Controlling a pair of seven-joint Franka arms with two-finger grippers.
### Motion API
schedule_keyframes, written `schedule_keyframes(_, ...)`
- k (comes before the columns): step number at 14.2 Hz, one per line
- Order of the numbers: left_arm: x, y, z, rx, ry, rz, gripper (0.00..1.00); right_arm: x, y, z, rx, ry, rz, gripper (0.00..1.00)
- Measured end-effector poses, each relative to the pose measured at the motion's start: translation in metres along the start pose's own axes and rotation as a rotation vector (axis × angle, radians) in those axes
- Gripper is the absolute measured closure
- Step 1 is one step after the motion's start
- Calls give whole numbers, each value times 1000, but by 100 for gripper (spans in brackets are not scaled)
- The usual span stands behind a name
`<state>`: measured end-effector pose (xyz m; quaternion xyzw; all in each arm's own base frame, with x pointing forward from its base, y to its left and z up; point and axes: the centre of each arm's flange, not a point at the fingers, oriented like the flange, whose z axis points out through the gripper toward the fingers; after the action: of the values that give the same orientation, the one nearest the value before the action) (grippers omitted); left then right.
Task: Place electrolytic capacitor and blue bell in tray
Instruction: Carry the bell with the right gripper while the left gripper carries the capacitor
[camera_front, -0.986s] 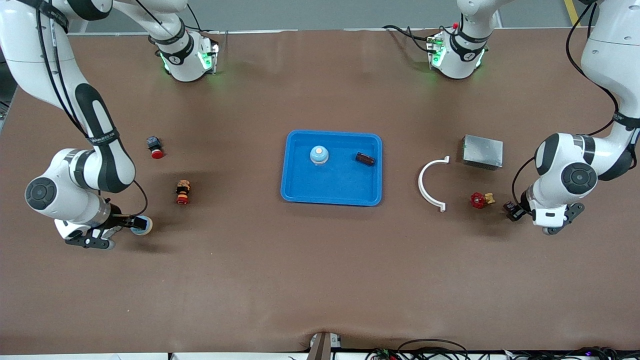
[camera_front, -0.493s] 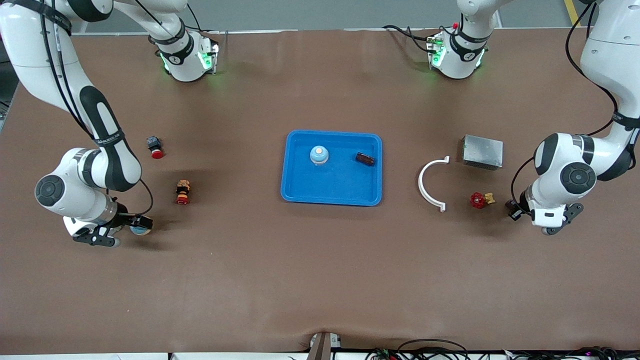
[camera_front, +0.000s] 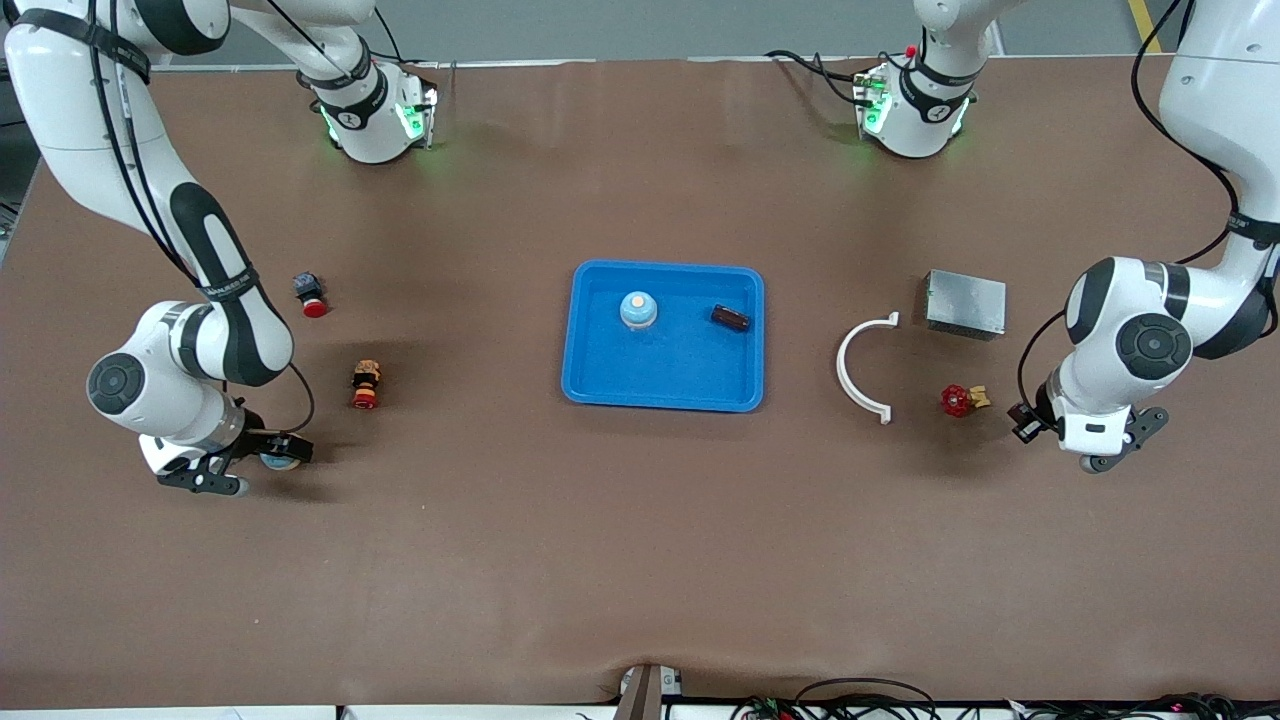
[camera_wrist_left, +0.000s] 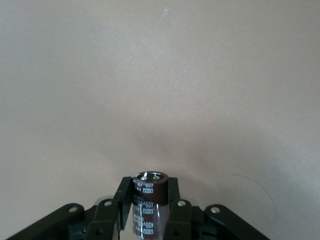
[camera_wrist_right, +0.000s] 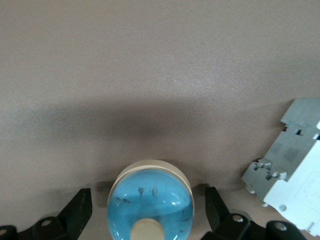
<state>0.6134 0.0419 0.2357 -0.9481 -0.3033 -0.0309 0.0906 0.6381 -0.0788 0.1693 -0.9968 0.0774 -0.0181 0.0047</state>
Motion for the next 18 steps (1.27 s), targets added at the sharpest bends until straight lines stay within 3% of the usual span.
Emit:
schedule_keyframes(4, -14, 16, -33, 14, -14, 6, 67, 0, 0, 0, 1, 0, 0, 0)
schedule_keyframes(6, -25, 27, -46, 17, -33, -10, 67, 0, -1, 1, 1, -1, -1, 16)
schedule_keyframes(7, -32, 34, -52, 21, -38, -22, 67, 0, 0, -1, 0, 1, 1, 30)
schedule_keyframes(8, -41, 43, -58, 22, -42, -34, 67, 1, 0, -2, 0, 2, 1, 32)
schedule_keyframes(12, -76, 82, -81, -7, -43, -107, 67, 1, -2, -2, 2, 0, -1, 32)
schedule_keyframes(16, -108, 111, -95, -31, -45, -172, 67, 7, -30, -25, 7, -85, 34, 32)
schedule_keyframes(18, -128, 128, -100, -36, -44, -202, 67, 7, -61, -48, 6, -95, 84, 32)
